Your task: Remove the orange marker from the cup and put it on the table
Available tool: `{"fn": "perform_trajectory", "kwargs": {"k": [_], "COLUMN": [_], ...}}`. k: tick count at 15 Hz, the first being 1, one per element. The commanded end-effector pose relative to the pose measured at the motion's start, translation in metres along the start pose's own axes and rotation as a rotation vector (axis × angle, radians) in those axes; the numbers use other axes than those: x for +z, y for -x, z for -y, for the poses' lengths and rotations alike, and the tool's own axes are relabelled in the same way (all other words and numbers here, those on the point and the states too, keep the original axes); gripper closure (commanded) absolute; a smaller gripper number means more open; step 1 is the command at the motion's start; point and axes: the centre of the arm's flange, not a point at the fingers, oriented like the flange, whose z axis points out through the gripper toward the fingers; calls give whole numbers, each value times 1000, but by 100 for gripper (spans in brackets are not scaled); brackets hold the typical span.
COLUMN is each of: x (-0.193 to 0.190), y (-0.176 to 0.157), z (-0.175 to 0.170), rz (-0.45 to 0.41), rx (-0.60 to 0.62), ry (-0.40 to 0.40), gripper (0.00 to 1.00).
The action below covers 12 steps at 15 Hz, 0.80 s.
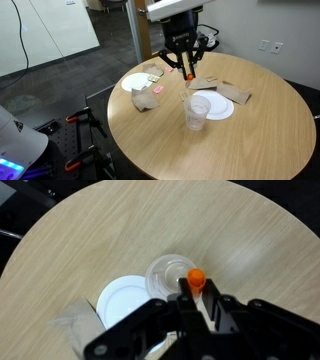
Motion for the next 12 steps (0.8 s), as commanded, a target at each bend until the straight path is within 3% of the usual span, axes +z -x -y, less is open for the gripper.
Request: {"fn": "perform_trajectory", "kwargs": {"k": [1, 5, 12], "x": [-26, -24, 11], "y": [15, 16, 12], "z": [39, 64, 95], "rz": [-134, -261, -350], "rx": [96, 222, 300], "ry": [11, -23, -60], "gripper": [95, 95, 95]}}
